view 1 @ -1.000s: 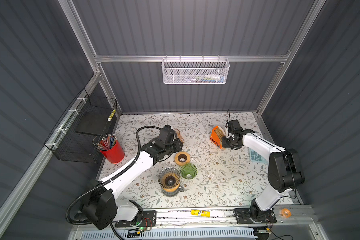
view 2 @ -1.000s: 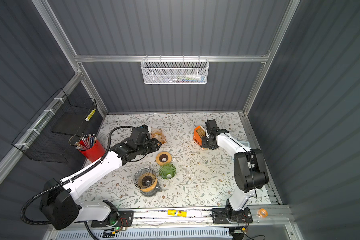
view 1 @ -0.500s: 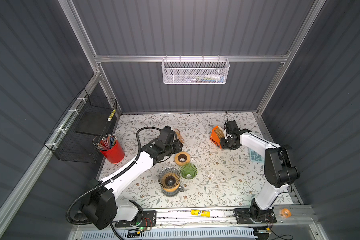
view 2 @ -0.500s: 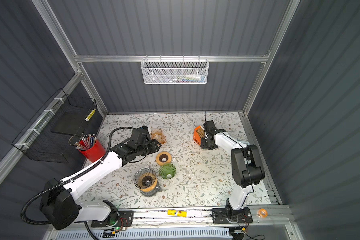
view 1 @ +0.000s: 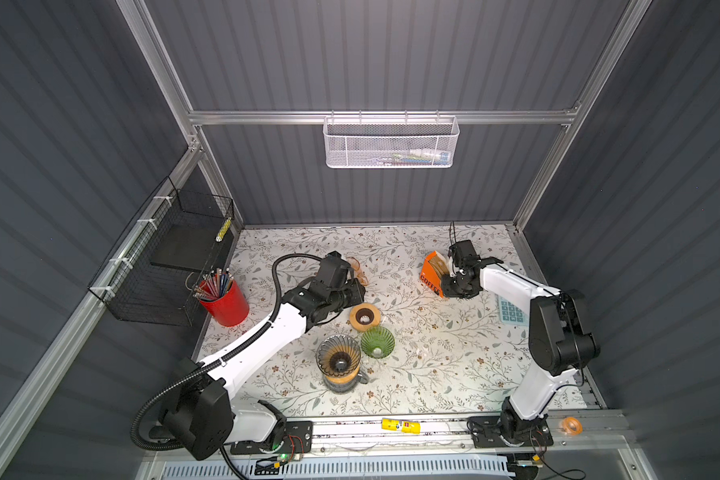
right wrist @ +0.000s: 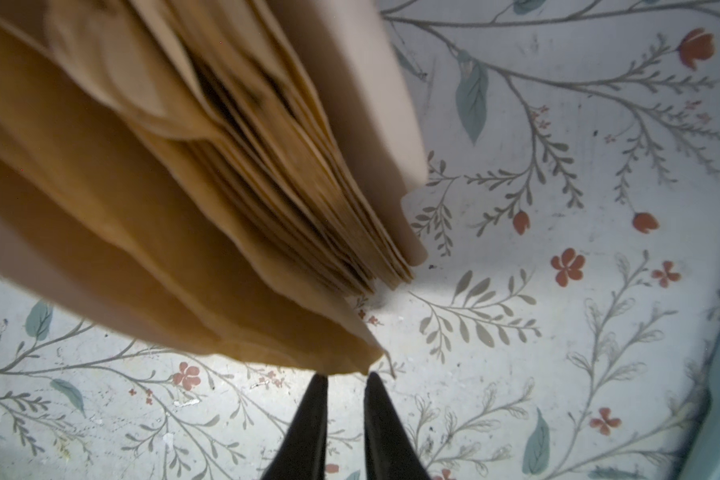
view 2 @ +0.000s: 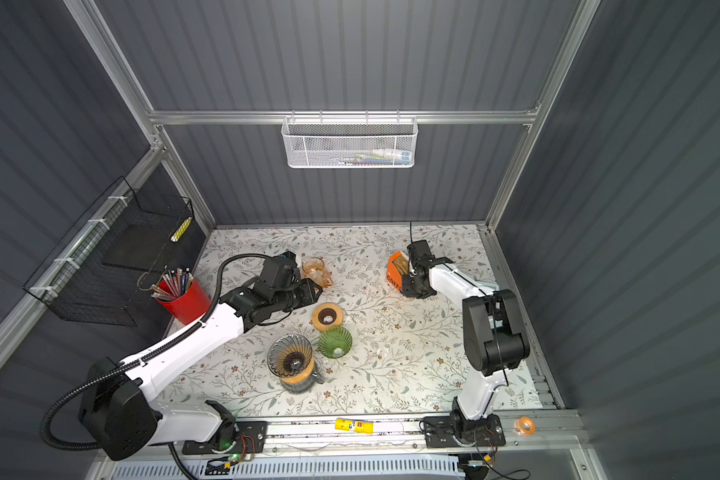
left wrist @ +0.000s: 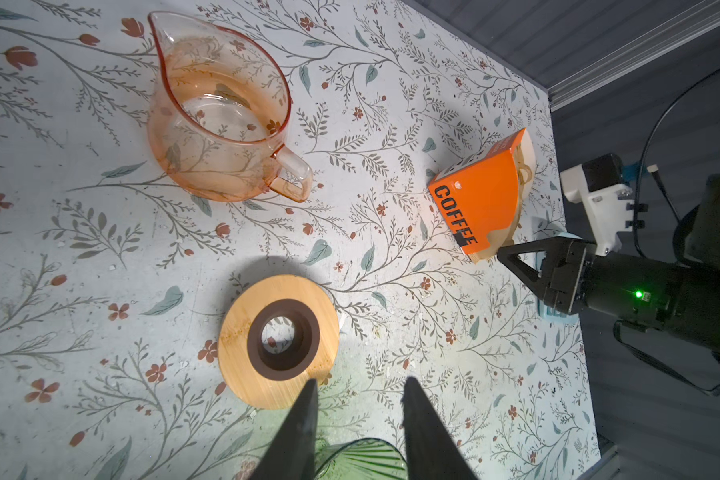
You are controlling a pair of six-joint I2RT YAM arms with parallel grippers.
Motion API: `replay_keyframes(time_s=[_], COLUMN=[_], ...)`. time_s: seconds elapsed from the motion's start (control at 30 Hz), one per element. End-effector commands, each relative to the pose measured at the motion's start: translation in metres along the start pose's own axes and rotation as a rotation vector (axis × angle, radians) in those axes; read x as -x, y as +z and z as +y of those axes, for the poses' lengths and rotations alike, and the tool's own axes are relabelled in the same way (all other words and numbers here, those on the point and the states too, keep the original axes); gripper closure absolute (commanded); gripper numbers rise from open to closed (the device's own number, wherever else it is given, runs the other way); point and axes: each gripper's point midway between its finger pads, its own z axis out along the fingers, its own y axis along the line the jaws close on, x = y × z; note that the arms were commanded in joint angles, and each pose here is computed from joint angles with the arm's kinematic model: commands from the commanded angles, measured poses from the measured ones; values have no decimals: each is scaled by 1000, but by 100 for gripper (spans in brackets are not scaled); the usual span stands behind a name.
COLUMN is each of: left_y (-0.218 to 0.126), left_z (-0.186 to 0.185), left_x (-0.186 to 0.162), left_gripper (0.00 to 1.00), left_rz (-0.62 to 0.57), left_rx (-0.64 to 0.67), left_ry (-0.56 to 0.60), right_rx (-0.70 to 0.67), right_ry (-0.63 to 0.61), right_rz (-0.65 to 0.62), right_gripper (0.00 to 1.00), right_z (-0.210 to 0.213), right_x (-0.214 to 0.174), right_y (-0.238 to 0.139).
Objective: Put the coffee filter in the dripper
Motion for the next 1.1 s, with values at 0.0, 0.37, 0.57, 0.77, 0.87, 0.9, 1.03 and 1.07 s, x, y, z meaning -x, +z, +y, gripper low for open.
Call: replay_keyframes(time_s=[0.0,0.37,0.57,0.77,0.87,0.9,1.03,1.07], left_y=[-5,-7,-6,-6,-6,-6,-7,-7], left_z=[0,-2,-2,-1,-1,-1,-1,-1], left_x=[0,0,0,0,0,0,0,0], left_gripper=[65,65,64,65,64,64,65,65], left_rz=[-8,-12,-10,-9,-8,-9,-11,-11], left_rx=[-9,-17,-15,-14,-13,-13,-13,-13], left_ry=[5,3,1,3,3,4,5,6], right_rx=[10,18,24,23,24,25,27,27], right_ry=[-18,-36,-39,-43,-44,-45,-44,-44], right_rz=[-27,-29,-34,-30,-28,-29,-34,-35], right_gripper=[80,80,80,80,80,80,79,79], right_z=[8,18,20,21,22,23,24,24], right_x=[7,13,15,15,15,15,14,13], right_y=[-12,-10,-11,-10,-10,-11,-15,-15])
